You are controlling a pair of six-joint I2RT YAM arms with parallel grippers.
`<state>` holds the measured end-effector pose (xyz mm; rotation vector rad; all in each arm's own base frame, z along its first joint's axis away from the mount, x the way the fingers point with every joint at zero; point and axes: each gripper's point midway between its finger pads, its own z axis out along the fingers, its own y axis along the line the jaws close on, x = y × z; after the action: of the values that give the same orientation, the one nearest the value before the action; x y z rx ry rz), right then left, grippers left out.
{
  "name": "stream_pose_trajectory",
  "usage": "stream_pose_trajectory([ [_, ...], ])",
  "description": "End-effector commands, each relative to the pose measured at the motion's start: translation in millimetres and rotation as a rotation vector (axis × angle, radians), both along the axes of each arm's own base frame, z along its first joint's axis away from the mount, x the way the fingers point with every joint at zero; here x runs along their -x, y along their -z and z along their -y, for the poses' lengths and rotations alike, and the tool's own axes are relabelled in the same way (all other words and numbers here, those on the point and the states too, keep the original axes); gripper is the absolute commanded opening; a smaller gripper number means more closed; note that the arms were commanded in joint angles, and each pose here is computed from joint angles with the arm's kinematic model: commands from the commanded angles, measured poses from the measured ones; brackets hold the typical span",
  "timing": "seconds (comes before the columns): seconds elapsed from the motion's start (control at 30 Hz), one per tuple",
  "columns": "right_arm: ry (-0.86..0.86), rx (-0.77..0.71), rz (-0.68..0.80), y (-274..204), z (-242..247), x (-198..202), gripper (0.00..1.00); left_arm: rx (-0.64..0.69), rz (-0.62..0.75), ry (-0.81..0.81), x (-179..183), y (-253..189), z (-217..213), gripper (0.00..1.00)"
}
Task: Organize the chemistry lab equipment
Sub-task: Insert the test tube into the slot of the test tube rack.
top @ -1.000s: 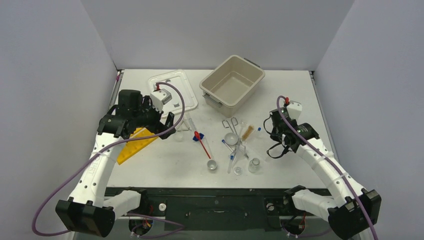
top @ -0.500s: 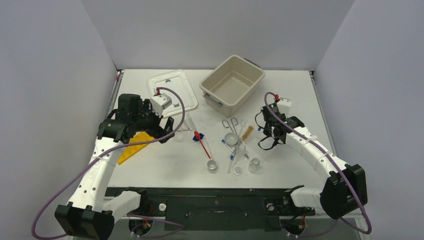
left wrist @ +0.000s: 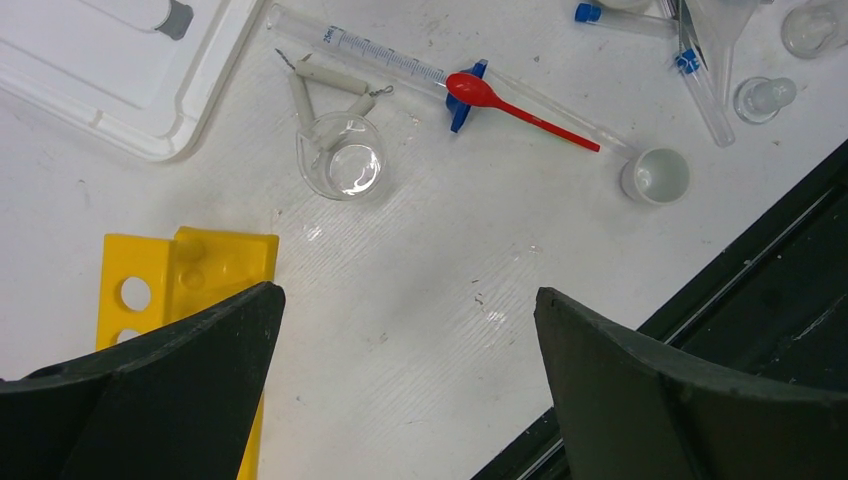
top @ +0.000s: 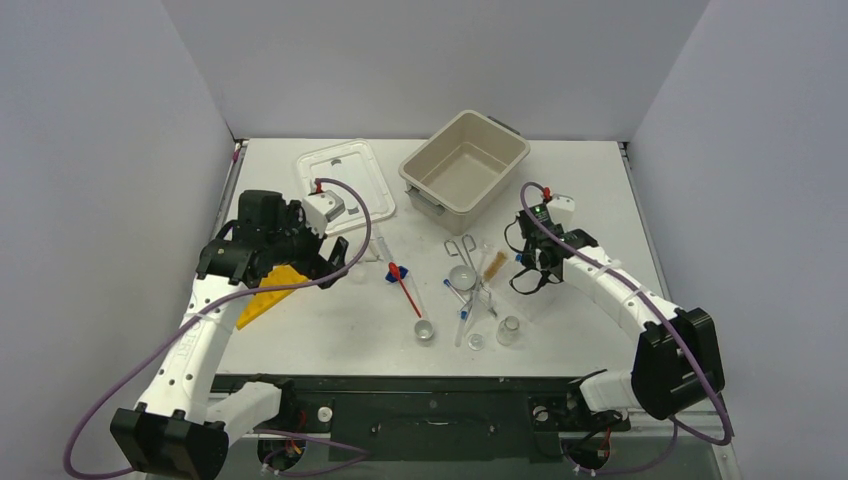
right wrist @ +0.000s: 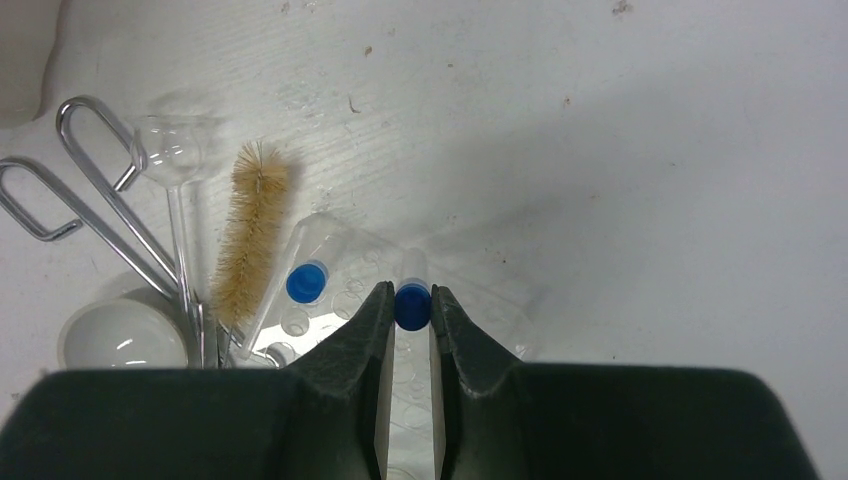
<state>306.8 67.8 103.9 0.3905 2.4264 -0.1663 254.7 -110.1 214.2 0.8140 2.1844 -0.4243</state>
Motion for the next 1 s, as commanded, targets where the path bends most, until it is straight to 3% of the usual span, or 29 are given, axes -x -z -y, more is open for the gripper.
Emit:
stream_pose_trajectory([
  [0.0, 0.005, -0.005, -0.011, 10, 1, 1, 0.0, -0.002, 0.083, -0.001, -9, -14, -2, 0.97],
  [0.63, -0.004, -0.035, -0.037, 29, -2, 13, 0.0, -0.025, 0.12, -0.012, -9, -18, -7, 0.96],
  [0.97, 0.006, -0.069, 0.117, -40, 4, 17, 0.0, -0.025, 0.117, -0.01, -7, -18, -7, 0.97],
])
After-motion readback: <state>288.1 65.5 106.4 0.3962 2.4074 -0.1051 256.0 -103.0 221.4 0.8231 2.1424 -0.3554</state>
